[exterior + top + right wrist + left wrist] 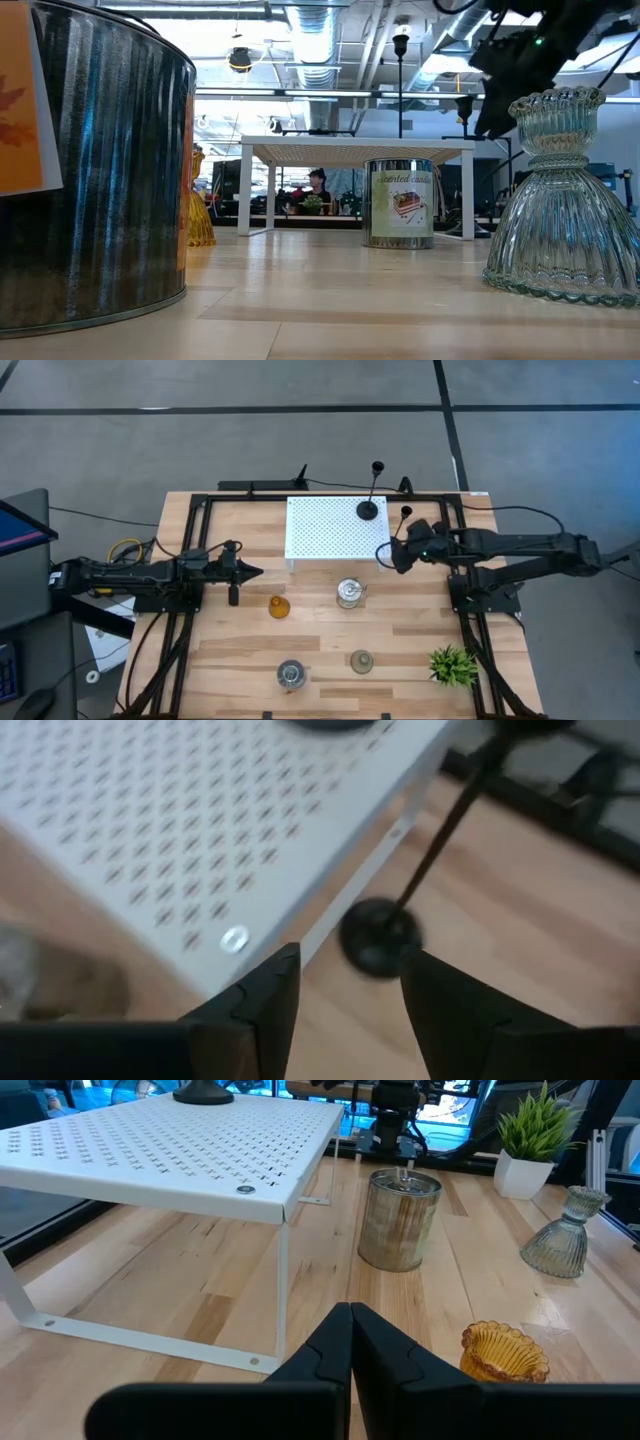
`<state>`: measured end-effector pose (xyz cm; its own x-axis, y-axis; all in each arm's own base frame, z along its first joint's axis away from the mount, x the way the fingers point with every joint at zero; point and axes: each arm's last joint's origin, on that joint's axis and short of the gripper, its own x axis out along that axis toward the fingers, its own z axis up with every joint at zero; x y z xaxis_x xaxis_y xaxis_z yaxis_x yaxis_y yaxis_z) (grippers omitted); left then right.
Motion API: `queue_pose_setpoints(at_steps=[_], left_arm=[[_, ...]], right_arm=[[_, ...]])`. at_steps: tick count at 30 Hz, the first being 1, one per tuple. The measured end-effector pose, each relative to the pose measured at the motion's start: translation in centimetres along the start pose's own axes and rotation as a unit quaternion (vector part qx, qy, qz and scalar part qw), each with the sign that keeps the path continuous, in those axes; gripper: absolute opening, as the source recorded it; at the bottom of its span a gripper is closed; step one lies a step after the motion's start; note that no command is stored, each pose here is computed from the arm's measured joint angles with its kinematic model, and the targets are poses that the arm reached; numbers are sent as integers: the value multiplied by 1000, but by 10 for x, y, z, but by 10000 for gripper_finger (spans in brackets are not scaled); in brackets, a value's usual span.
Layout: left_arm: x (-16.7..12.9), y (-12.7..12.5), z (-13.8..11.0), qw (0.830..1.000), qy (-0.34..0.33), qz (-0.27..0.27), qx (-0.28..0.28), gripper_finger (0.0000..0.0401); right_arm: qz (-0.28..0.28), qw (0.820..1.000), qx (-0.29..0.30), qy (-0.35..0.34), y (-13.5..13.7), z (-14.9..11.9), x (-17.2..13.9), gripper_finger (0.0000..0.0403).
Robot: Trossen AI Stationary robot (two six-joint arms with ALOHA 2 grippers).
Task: Pick & Place candle stick holders
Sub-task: Put the black candle holder on the shelf align with the other black candle holder
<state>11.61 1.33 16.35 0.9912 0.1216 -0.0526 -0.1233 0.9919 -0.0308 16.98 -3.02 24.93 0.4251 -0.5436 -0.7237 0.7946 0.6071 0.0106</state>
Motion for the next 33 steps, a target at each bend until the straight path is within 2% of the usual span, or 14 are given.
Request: queue_pose_setpoints(at_steps=[4, 9, 14, 22, 27, 33], left_arm=[[0, 0, 0, 1000, 0, 0, 0, 6], [0, 0, 0, 1000, 0, 0, 0, 6], [0, 0, 0, 1000, 0, 0, 0, 6], [0, 0, 0, 1000, 0, 0, 0, 6], [0, 0, 0, 1000, 0, 0, 0, 6], [0, 0, 0, 1000, 0, 0, 0, 6]], right_arm=[[-37, 999, -3, -31, -1, 3, 2, 164], [-54, 997, 5, -62, 2, 8, 5, 167], [-62, 996, 1, -62, 9, 9, 15, 172], [-133, 989, -15, -62, 14, 9, 38, 168], [-152, 987, -22, -46, 14, 8, 50, 145], [-167, 984, -18, -55, 14, 10, 54, 82]])
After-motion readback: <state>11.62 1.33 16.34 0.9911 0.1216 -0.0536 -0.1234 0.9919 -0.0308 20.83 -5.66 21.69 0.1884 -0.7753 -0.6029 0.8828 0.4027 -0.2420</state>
